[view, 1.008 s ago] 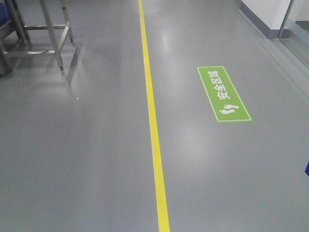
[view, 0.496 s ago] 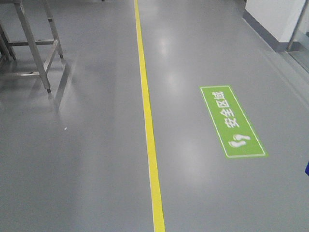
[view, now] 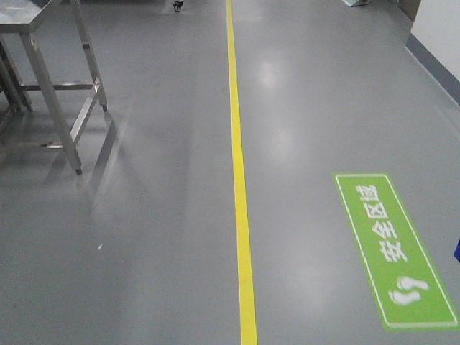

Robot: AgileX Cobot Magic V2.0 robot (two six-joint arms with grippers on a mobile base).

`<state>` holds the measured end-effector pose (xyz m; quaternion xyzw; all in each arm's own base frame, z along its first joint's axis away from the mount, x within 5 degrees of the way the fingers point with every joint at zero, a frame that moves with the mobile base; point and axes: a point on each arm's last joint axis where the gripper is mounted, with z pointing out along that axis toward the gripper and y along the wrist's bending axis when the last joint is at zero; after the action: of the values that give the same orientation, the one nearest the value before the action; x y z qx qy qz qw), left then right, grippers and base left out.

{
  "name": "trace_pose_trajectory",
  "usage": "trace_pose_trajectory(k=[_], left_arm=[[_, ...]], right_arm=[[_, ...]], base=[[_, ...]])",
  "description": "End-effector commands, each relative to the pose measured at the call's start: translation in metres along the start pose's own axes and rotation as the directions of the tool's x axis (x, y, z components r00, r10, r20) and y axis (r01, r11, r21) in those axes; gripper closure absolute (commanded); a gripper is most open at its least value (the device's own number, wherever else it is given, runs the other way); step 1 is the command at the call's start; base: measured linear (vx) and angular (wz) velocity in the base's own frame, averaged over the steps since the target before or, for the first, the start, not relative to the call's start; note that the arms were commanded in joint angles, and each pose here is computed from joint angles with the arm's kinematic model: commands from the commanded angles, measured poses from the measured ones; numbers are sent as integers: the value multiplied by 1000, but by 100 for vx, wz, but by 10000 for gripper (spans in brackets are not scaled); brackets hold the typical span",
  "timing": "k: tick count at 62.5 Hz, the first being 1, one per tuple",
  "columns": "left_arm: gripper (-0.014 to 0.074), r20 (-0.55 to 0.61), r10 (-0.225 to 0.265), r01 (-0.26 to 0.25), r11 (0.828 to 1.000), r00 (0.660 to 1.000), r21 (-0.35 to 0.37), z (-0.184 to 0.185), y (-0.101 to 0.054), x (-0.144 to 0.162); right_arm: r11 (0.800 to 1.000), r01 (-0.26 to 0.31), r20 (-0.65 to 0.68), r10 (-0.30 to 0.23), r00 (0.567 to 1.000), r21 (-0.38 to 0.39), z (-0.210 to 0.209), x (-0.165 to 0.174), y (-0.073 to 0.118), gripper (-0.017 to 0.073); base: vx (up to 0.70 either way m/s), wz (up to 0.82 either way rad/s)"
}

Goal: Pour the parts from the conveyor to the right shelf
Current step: 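Drive along the yellow floor line toward the bin shelves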

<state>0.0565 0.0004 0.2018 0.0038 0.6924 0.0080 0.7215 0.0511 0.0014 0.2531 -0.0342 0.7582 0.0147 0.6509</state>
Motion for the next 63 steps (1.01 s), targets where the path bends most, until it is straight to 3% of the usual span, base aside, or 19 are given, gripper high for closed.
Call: trace_pose_trajectory(k=[1,63], left_arm=[[600,53,-10,10,1000,999,2,0,0,3],[600,54,-10,10,1000,998,2,0,0,3]], right_arm=[[1000,18,103,-18,995,1,-2,-16,0,568],[1000,17,103,-17,995,2,-2,-16,0,568]], base=[[77,6],[81,0]])
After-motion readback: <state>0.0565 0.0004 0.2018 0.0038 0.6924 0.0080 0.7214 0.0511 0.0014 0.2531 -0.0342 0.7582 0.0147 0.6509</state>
